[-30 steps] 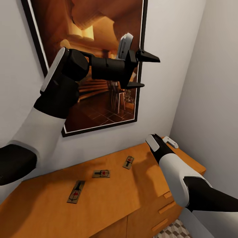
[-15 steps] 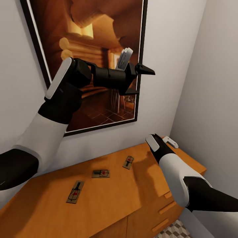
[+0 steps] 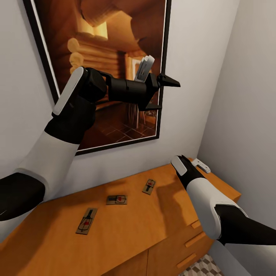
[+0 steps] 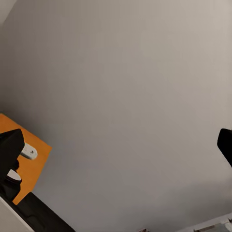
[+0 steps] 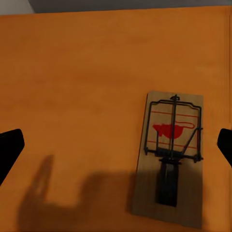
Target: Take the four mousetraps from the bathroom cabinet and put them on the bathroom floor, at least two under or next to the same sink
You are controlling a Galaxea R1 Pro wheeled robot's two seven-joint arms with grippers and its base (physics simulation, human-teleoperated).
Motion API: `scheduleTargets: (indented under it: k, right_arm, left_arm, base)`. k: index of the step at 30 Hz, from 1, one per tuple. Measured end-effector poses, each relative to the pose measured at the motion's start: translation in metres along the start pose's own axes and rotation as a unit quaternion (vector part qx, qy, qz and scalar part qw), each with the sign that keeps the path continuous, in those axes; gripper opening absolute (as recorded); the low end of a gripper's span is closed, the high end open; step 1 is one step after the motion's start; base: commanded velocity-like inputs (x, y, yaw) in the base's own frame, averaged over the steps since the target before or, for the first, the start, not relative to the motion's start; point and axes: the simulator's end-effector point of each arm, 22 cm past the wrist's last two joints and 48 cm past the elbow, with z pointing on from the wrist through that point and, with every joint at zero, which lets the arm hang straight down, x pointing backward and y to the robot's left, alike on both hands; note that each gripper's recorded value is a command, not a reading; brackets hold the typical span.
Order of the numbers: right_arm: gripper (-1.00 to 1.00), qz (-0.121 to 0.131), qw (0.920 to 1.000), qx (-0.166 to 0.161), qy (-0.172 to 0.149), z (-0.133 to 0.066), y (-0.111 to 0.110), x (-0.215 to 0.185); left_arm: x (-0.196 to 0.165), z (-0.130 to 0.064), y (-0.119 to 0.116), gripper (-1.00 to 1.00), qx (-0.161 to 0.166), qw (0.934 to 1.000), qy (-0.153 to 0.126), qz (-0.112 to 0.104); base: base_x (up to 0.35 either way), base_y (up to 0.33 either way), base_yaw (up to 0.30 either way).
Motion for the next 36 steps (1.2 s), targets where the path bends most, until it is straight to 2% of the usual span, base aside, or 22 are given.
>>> scheduleTargets:
  k: [10,36]
  right_arm:
    - [1.0,0.002,1.0,0.007,-0.002,0.002,-0.004,-0.002]
    - [1.0,0.002,0.9999,0.017,-0.002,0.03,-0.014,0.025]
  left_arm:
    - [0.0,0.0,0.0,1.0,0.0,1.0,0.0,0.0]
    - [0.026,0.007,0.027,1.0,0.002,1.0,0.001,0.001]
  base:
    - [0.0,0.0,0.0]
    - [0.0,0.0,0.0]
